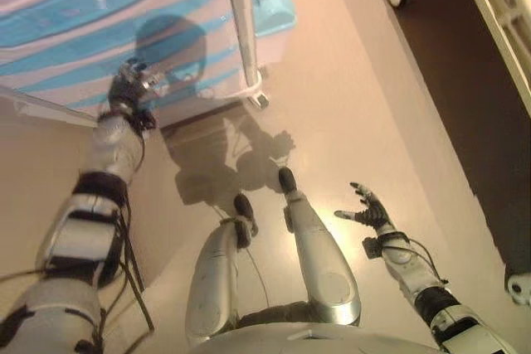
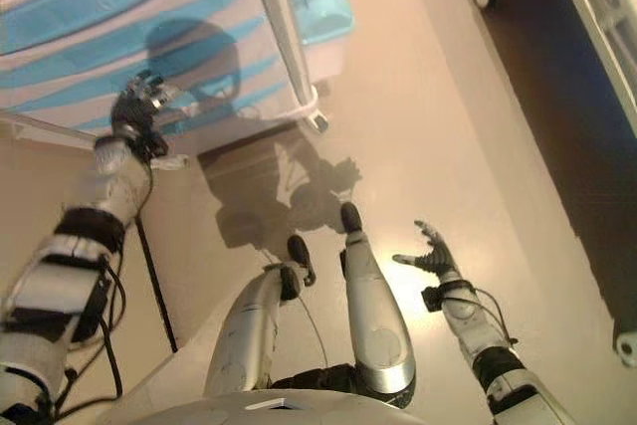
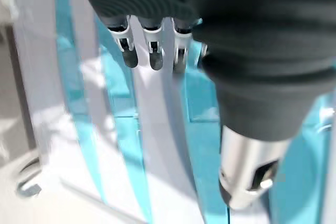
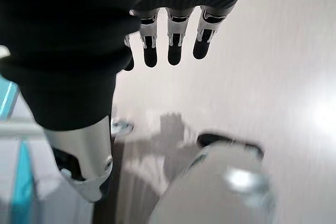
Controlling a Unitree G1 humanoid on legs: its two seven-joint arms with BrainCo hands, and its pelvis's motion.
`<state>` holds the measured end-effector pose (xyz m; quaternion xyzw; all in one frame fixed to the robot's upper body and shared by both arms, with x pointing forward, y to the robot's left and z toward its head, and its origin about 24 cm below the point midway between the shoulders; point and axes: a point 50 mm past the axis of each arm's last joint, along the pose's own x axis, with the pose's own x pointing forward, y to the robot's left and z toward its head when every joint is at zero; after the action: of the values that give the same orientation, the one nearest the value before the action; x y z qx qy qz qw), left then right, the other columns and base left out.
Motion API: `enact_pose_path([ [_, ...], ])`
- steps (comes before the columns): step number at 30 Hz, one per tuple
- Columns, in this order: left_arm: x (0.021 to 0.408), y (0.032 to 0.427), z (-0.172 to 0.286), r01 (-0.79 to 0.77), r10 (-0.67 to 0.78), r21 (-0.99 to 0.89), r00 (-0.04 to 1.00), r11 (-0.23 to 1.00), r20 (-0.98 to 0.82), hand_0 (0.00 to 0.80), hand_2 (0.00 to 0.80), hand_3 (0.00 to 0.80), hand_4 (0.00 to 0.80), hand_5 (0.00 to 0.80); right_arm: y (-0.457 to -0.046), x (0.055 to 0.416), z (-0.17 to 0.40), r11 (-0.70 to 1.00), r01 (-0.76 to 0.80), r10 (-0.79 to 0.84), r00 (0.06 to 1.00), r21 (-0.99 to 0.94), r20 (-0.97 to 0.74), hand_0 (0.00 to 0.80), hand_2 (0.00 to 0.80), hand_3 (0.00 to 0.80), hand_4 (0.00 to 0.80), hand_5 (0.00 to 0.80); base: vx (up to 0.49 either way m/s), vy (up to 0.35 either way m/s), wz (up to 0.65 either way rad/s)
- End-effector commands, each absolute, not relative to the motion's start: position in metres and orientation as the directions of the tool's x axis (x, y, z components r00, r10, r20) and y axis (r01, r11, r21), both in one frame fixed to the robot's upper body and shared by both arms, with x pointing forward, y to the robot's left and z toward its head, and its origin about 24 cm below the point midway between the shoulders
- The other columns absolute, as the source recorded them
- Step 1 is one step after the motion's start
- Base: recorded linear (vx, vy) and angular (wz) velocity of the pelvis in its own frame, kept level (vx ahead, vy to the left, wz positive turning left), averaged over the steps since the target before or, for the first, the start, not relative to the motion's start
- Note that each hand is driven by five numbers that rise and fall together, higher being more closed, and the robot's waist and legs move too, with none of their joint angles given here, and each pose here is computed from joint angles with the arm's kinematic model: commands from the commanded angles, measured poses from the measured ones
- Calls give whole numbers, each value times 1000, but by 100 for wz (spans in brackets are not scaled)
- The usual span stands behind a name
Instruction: Open the drawer and pick up the medicine
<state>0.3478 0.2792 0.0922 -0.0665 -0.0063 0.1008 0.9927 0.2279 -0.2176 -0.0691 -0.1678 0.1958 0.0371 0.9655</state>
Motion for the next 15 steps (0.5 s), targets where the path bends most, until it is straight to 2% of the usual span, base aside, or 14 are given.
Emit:
enact_pose_path([
  [1,312,281,38,-191,182,-151,981,970,-72,0,0,0,0,0,-227,207,-84,967,-110,-9,887,-231,-461,0,0,0,0,0,94,-189,45],
  [4,271,264,-25,-201,152,-190,958,961,-243,0,0,0,0,0,-230,187,-101,971,-106,-29,837,-214,-546,0,0,0,0,0,116,-186,37],
  [6,254,259,-46,-219,150,-194,936,956,-318,0,0,0,0,0,-232,178,-108,973,-102,-39,812,-208,-583,0,0,0,0,0,76,-132,43],
  [7,235,256,-66,-285,192,-194,899,939,-394,0,0,0,0,0,-233,171,-114,976,-91,-52,787,-199,-614,0,0,0,0,0,63,-138,37],
  [9,197,251,-98,-312,218,-97,823,945,-525,0,0,0,0,0,-233,155,-125,980,-75,-71,735,-185,-674,0,0,0,0,0,70,-143,36],
  [12,159,248,-123,-268,197,-12,735,963,-649,0,0,0,0,0,-233,142,-133,980,-88,-70,693,-180,-718,0,0,0,0,0,-12,-74,33],
  [15,132,241,-138,-205,136,-7,672,979,-728,0,0,0,0,0,-231,137,-138,977,-107,-66,667,-184,-742,0,0,0,0,0,-36,-31,25],
])
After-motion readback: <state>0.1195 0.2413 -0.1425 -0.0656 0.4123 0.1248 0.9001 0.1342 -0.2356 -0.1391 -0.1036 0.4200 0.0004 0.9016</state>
